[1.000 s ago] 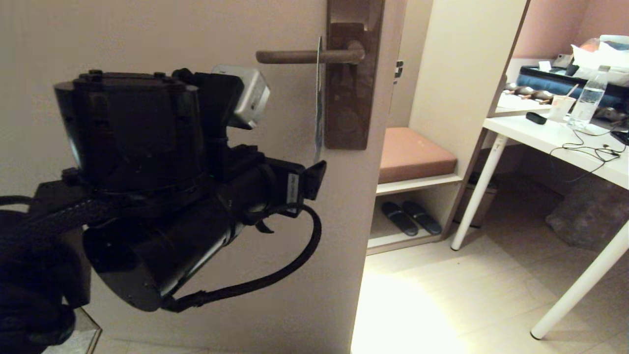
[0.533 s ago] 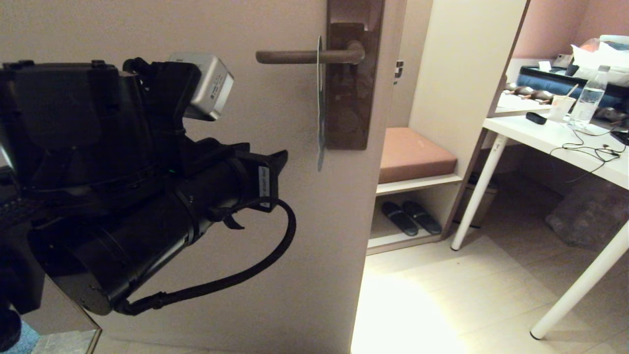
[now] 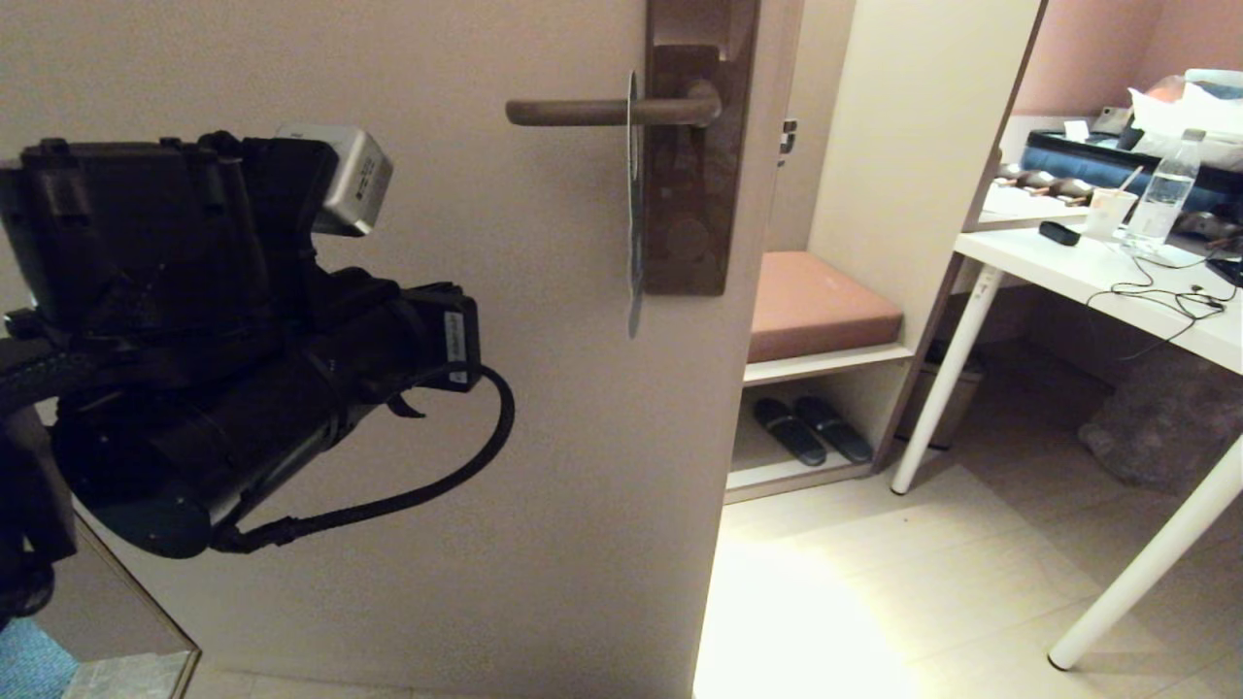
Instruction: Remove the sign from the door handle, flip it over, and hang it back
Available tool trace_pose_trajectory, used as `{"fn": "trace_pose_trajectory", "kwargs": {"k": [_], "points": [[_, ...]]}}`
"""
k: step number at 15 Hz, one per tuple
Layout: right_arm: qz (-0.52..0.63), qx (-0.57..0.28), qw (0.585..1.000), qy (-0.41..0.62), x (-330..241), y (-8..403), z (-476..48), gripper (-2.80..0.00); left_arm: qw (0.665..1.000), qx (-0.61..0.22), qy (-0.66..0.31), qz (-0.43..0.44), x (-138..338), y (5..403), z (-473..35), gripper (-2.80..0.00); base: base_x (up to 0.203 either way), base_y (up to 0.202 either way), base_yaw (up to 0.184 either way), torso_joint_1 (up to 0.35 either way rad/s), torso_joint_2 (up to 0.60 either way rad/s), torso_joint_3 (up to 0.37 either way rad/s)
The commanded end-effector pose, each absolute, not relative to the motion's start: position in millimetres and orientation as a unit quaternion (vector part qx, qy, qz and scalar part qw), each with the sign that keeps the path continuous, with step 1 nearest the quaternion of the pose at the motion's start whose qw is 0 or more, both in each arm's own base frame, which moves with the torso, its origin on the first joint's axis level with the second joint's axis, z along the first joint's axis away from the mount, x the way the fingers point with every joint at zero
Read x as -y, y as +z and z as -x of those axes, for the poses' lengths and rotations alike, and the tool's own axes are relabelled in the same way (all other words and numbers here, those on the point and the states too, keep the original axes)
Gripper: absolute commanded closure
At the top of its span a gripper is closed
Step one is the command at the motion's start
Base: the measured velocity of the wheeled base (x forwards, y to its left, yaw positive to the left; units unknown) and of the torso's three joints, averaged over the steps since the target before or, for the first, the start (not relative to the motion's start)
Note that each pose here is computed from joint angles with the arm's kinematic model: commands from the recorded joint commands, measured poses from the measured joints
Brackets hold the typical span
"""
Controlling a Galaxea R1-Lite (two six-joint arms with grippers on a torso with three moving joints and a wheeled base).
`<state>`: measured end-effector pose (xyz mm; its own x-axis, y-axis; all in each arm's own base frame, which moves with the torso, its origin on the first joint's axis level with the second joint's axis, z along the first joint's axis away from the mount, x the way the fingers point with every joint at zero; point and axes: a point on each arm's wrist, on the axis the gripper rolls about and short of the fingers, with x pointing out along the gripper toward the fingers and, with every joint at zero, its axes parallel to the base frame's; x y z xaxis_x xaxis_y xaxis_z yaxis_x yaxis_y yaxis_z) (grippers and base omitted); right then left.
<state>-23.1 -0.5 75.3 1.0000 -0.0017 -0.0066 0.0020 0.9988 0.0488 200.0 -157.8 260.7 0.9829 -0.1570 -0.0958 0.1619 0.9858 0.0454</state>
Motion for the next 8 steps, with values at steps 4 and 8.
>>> {"fn": "trace_pose_trajectory", "kwargs": {"k": [4,8], "points": [[-0.024,-0.004,1.0,-0.001,0.5,75.1,23.0,0.0,0.996,-0.083,-0.002,-0.042,124.5,236.7,-222.8,0.0,0.0,0.0,0.0,0.0,0.0,0.0],[-0.024,-0.004,1.0,-0.001,0.5,75.4,23.1,0.0,0.996,-0.063,0.013,-0.058,117.1,240.2,-226.9,0.0,0.0,0.0,0.0,0.0,0.0,0.0]]}}
